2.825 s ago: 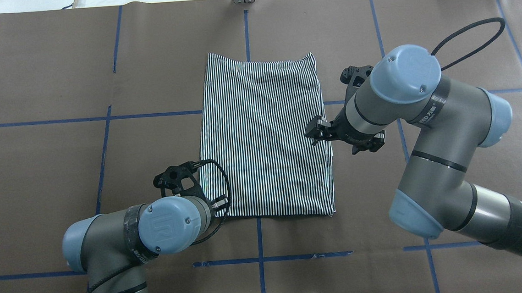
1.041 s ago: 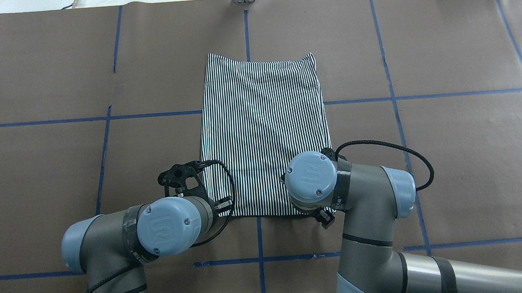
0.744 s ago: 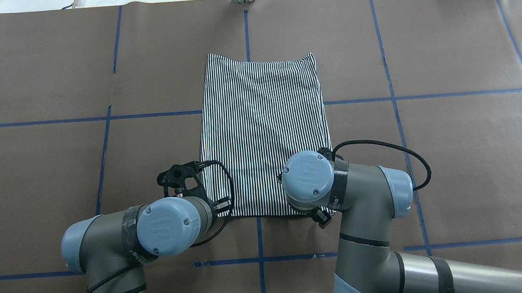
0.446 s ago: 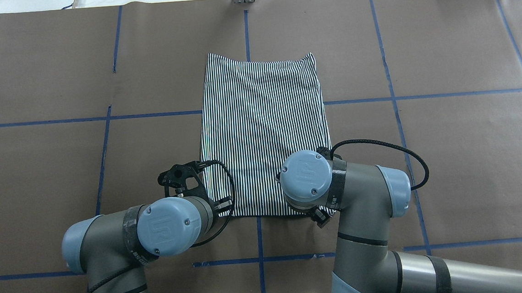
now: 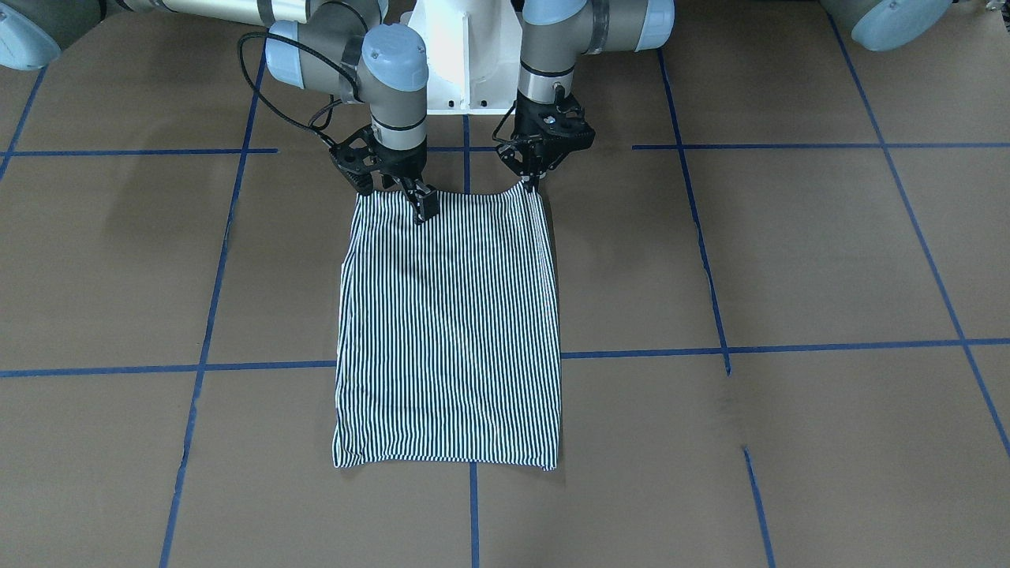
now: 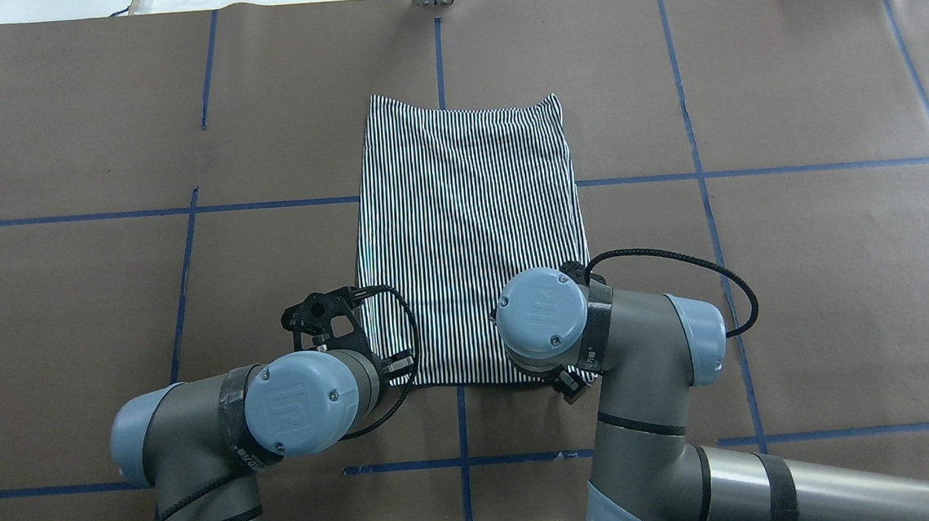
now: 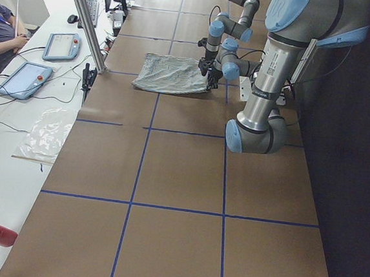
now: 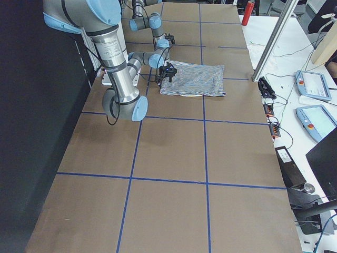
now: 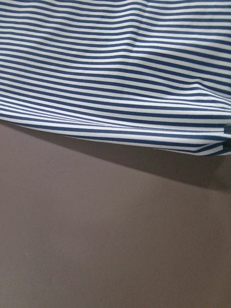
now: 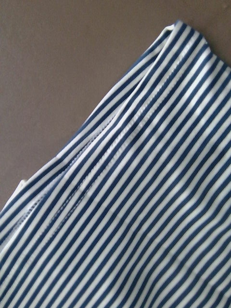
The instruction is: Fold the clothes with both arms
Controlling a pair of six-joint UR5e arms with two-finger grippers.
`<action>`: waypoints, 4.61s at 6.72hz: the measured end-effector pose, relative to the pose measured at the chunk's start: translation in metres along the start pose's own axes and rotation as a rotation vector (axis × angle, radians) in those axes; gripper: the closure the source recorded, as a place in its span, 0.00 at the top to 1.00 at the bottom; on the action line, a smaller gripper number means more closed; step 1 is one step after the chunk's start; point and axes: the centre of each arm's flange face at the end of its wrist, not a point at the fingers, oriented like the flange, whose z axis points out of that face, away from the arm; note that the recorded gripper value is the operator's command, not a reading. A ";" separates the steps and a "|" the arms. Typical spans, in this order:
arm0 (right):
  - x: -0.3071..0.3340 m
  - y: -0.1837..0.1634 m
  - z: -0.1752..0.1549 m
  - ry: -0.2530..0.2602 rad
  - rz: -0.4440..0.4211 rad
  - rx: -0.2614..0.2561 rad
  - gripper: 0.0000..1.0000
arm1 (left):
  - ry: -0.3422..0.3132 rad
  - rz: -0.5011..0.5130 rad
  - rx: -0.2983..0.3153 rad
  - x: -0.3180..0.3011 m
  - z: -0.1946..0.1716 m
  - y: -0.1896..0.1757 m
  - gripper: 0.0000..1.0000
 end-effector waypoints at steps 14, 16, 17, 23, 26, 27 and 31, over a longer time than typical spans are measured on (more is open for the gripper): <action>-0.003 0.003 -0.010 -0.009 0.002 -0.008 0.00 | 0.003 0.001 0.003 0.001 -0.001 -0.001 0.00; -0.001 0.002 -0.025 -0.038 0.000 -0.022 0.00 | 0.014 0.001 0.000 0.002 -0.007 0.000 0.00; 0.006 0.003 -0.037 -0.053 -0.008 -0.040 0.00 | 0.036 0.001 -0.006 0.002 -0.021 0.000 0.00; 0.086 0.050 -0.076 -0.109 -0.136 -0.123 0.00 | 0.091 0.066 -0.126 -0.023 -0.090 0.070 0.00; 0.037 -0.008 -0.095 -0.179 -0.143 -0.064 0.00 | 0.149 -0.008 -0.019 0.023 -0.092 -0.006 0.00; 0.004 -0.040 -0.101 -0.191 -0.151 -0.034 0.88 | 0.168 -0.050 0.042 0.049 -0.080 -0.062 0.30; -0.156 -0.194 -0.049 -0.219 -0.203 0.120 1.00 | 0.171 0.037 0.291 0.018 0.020 -0.313 1.00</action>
